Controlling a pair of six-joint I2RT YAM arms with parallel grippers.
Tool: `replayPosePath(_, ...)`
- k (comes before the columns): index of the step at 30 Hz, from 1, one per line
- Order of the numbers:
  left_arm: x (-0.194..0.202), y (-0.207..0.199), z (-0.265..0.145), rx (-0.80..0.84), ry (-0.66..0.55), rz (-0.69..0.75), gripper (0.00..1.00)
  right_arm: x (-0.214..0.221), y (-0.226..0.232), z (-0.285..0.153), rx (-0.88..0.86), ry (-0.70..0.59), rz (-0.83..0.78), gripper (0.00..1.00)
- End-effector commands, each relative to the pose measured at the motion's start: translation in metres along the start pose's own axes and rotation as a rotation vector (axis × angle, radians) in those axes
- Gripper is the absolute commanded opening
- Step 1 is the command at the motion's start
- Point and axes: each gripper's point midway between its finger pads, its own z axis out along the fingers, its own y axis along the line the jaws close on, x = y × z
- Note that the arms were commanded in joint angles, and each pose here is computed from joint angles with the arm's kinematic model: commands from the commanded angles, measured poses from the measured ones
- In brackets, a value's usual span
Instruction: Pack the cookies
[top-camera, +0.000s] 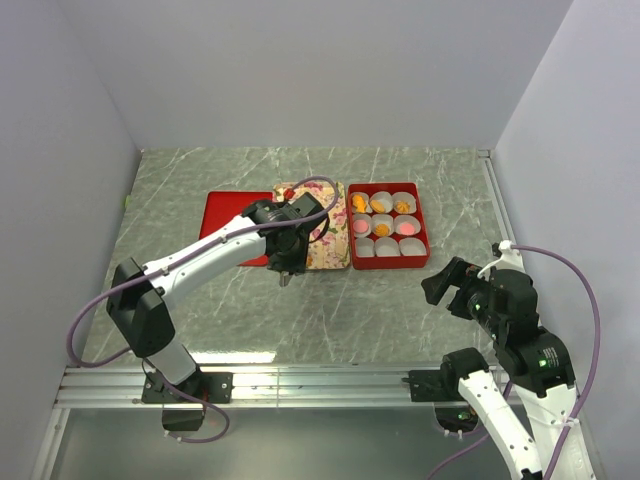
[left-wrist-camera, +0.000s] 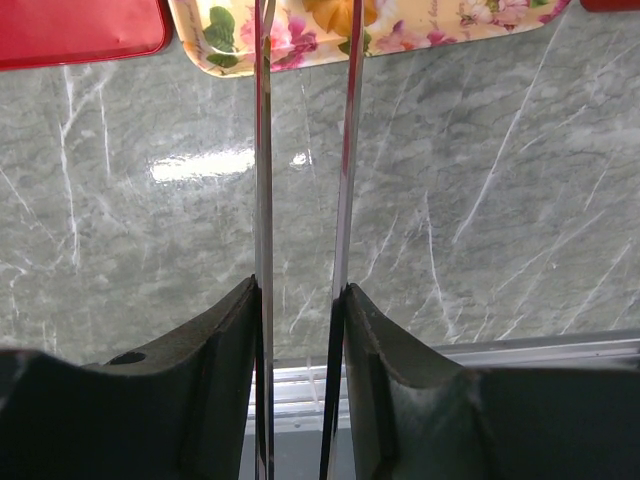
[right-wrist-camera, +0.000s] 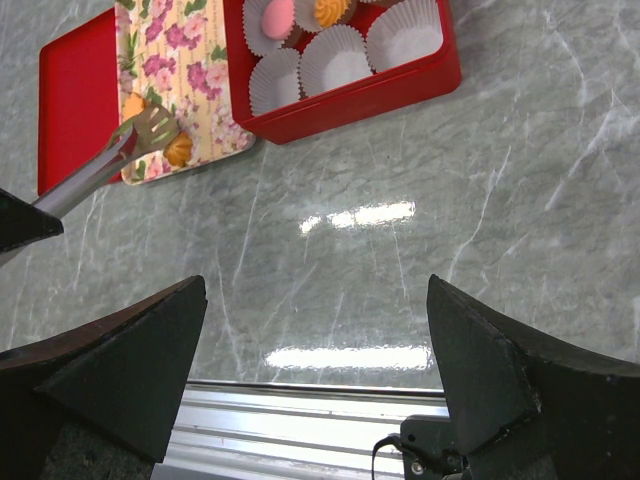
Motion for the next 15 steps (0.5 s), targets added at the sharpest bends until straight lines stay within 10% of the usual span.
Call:
replayPosePath(1, -0.009, -0.007, -0.003, 0.024, -0.018, -0.017, 0.38, -0.007, 0.003, 0.002, -0.014, -0.037, -0.009, 0.97)
replayPosePath(15, -0.092, -0.077, -0.046, 0.144, -0.163, 0.062, 0.35, -0.007, 0.003, 0.001, -0.016, -0.041, -0.007, 0.97)
